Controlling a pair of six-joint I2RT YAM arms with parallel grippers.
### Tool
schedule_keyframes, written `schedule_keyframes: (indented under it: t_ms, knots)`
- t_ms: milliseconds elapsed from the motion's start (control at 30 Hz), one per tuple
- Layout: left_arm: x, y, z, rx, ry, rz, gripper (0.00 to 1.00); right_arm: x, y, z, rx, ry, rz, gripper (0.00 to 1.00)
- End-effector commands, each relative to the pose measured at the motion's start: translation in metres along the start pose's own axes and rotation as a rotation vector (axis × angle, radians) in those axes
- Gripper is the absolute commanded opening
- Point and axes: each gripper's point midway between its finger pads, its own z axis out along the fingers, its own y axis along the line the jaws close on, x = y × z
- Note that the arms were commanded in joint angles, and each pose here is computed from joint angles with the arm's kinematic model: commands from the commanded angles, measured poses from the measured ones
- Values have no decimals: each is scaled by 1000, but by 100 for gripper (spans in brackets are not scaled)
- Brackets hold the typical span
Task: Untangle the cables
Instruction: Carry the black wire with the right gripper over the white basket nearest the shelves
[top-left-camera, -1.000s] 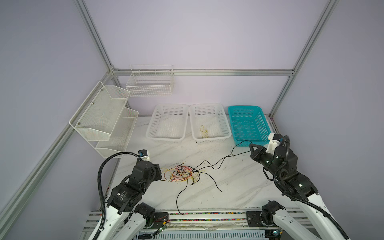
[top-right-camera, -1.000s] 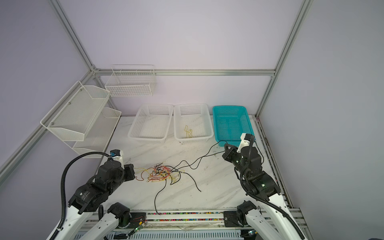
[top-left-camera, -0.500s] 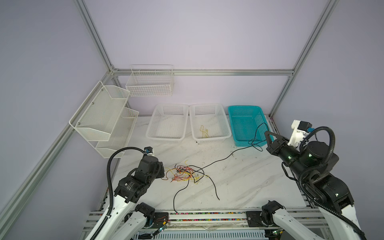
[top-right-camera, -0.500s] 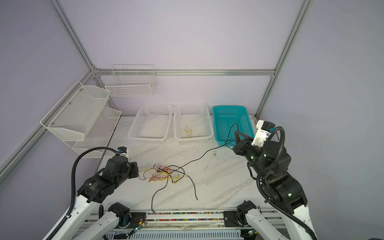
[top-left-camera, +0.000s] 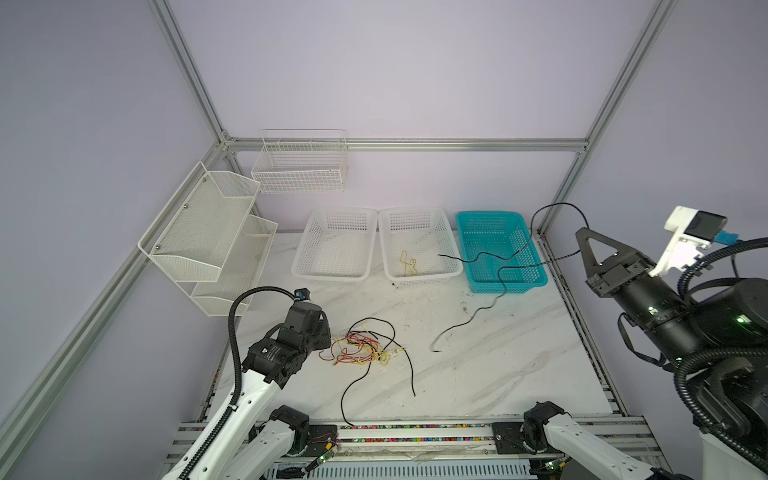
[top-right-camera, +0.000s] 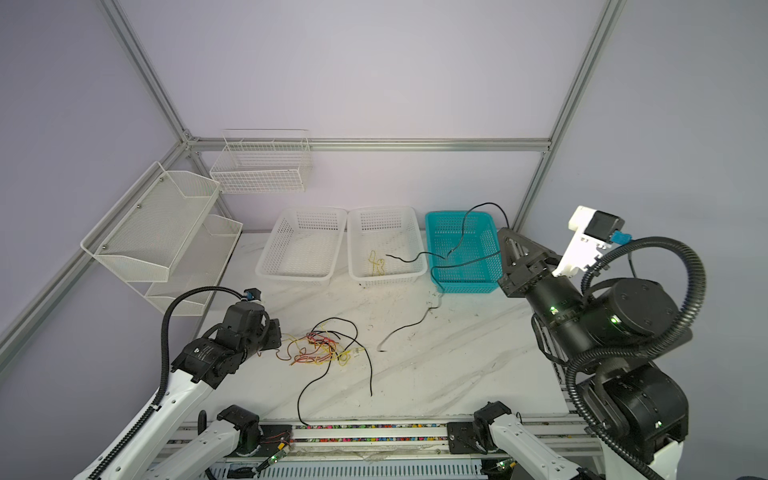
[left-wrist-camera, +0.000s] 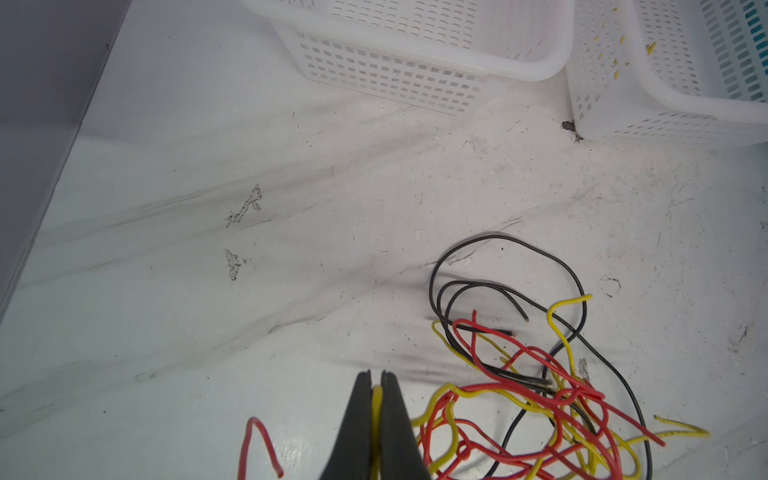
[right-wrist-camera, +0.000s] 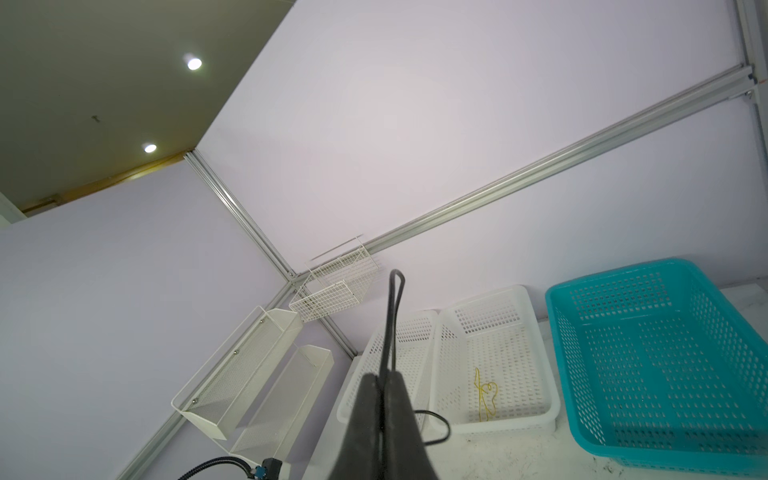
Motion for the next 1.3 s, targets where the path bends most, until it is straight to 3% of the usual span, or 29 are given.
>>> schedule_keyframes:
  t_ms: [0,233,667,1267]
  knots:
    - [-18,-3,-8,12,-46,1,0,-1,6,-2,-18,18,3,0]
    - [-20,-8,-12,55,-64,-8,0,76,-2,31,-104,256,-2,0]
    - [-23,-33,-14,198,-108,108,0,174,-34,69,-163,452,44,0]
    - [-15,-29,-6,180,-109,97,0,172,-11,115,-277,448,77,0]
